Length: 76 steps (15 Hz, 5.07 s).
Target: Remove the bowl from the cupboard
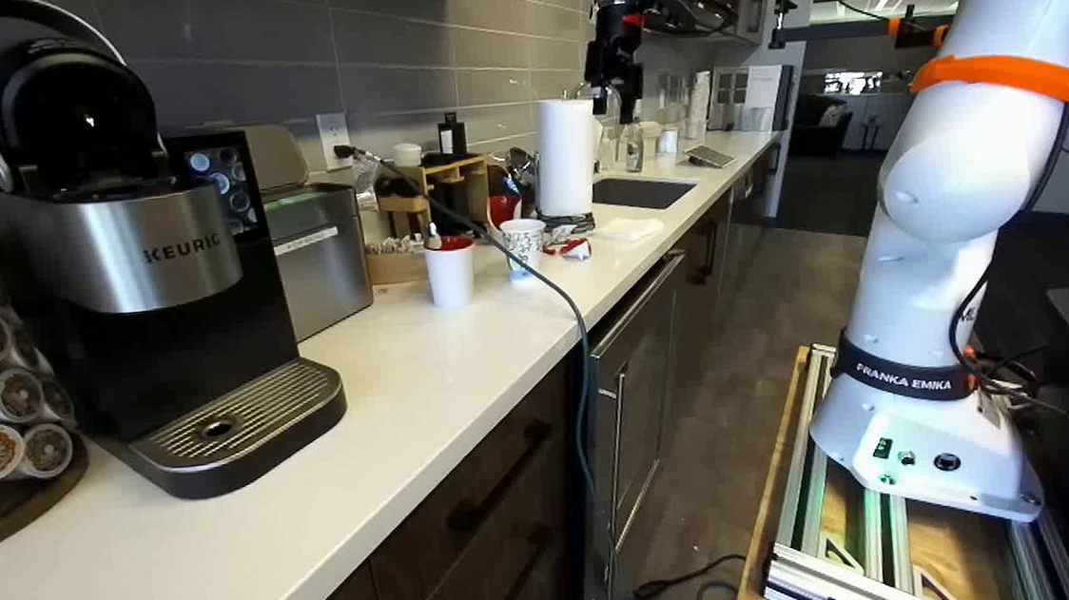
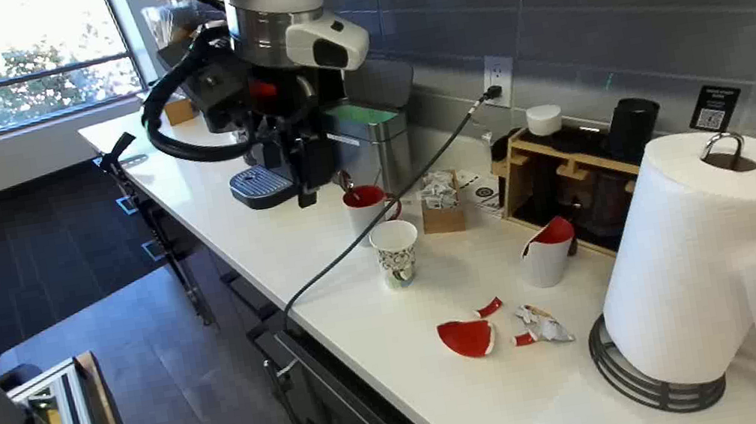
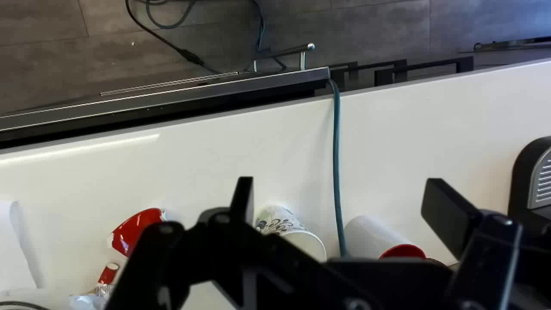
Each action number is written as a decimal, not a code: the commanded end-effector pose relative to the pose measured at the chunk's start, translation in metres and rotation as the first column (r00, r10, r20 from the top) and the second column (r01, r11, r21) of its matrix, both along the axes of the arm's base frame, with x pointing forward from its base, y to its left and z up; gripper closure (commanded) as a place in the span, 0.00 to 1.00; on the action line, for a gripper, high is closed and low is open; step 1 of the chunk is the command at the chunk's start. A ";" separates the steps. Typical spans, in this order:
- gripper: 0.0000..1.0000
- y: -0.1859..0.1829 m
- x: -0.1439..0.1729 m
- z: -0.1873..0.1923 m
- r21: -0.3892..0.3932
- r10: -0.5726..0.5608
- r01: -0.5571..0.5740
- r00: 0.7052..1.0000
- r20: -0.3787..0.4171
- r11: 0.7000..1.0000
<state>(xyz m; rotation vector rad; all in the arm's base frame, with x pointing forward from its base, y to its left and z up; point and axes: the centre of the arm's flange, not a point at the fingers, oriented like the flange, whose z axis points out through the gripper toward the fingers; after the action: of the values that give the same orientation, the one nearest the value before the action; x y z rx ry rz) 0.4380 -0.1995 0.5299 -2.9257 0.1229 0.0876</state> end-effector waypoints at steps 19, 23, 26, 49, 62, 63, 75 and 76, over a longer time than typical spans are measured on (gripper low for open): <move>0.00 0.024 -0.033 0.138 0.072 0.147 -0.193 0.897 0.417 0.978; 0.00 0.037 -0.059 0.210 -0.037 0.281 -0.319 0.769 0.574 0.947; 0.00 0.062 -0.066 0.260 -0.132 0.371 -0.387 0.646 0.667 0.913; 0.00 0.138 -0.012 0.348 -0.719 0.718 0.018 -0.081 0.691 0.694; 0.00 0.192 0.010 0.370 -0.997 0.977 0.017 -0.199 0.075 0.080; 0.00 0.193 0.022 0.366 -0.999 0.978 -0.007 -0.208 0.036 0.036; 0.00 0.183 0.070 0.341 -0.994 0.985 -0.081 -0.165 -0.060 -0.074; 0.00 0.184 0.072 0.337 -0.992 0.983 -0.089 -0.169 -0.069 -0.085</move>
<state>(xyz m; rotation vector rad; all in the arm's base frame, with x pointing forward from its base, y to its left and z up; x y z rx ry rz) 0.5066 -0.0175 0.8745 -2.3475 -2.5246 -1.9440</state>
